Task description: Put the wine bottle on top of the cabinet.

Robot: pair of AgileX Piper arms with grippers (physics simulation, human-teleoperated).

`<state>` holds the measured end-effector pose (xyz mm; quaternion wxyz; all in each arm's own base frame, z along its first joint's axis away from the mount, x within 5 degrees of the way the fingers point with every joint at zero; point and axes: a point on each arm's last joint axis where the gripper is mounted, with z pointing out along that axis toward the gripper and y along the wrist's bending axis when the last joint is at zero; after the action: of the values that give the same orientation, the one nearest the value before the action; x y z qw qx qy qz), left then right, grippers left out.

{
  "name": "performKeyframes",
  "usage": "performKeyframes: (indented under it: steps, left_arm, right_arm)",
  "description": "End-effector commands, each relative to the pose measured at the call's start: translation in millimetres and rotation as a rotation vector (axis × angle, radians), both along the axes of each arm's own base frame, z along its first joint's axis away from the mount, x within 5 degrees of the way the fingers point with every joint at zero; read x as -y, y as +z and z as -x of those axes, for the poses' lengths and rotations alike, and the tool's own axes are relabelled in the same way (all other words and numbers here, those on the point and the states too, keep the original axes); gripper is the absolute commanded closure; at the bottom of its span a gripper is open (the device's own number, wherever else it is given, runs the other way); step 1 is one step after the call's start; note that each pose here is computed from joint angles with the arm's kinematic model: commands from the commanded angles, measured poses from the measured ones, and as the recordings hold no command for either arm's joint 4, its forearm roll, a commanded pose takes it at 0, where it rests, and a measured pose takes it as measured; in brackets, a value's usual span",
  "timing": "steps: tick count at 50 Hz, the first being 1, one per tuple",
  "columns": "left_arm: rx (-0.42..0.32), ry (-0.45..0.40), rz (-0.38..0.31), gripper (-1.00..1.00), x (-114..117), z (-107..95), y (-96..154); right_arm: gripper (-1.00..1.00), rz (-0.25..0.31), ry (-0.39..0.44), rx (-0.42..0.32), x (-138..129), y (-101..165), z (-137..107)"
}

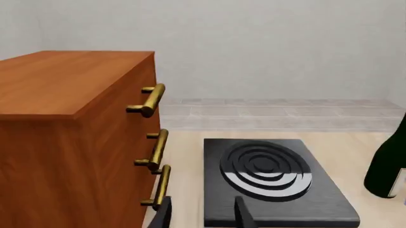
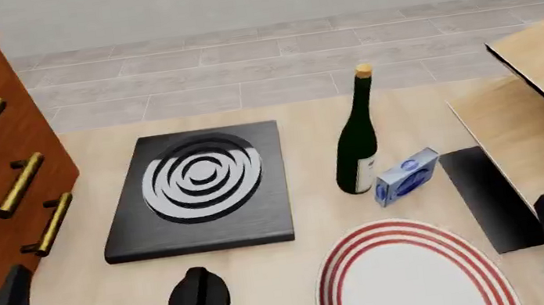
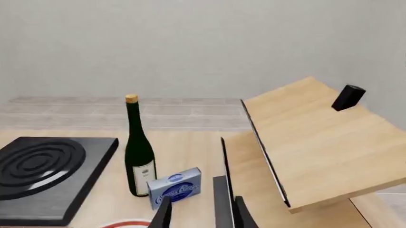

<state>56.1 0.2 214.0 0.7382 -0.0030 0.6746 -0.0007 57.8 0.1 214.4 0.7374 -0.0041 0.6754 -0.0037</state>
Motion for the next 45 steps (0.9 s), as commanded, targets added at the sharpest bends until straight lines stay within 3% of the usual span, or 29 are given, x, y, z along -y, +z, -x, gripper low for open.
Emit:
performKeyframes:
  steps: [1,17,20,22,27,45]
  left_arm:
    - [0.006,-0.008,-0.012,-1.00,1,0,2]
    - [0.010,-0.029,-0.026,-1.00,2,0,2]
    - [0.000,-0.059,-0.077,-1.00,4,0,4]
    - [-0.050,-0.065,-0.160,-1.00,5,-10,-1]
    - [-0.064,-0.084,-0.191,-1.00,7,-17,-2]
    - [-0.052,-0.252,-0.168,-1.00,28,-50,5]
  right_arm:
    - [-1.00,0.031,0.001,0.003,0,0,2]
    - [-1.00,0.030,0.000,0.004,0,1,2]
    - [-1.00,0.030,0.000,0.004,0,1,2]
    - [-1.00,0.029,0.000,0.003,0,1,2]
    - [-1.00,0.029,0.000,0.003,0,1,2]
    - [-1.00,0.029,0.000,0.003,0,0,2]
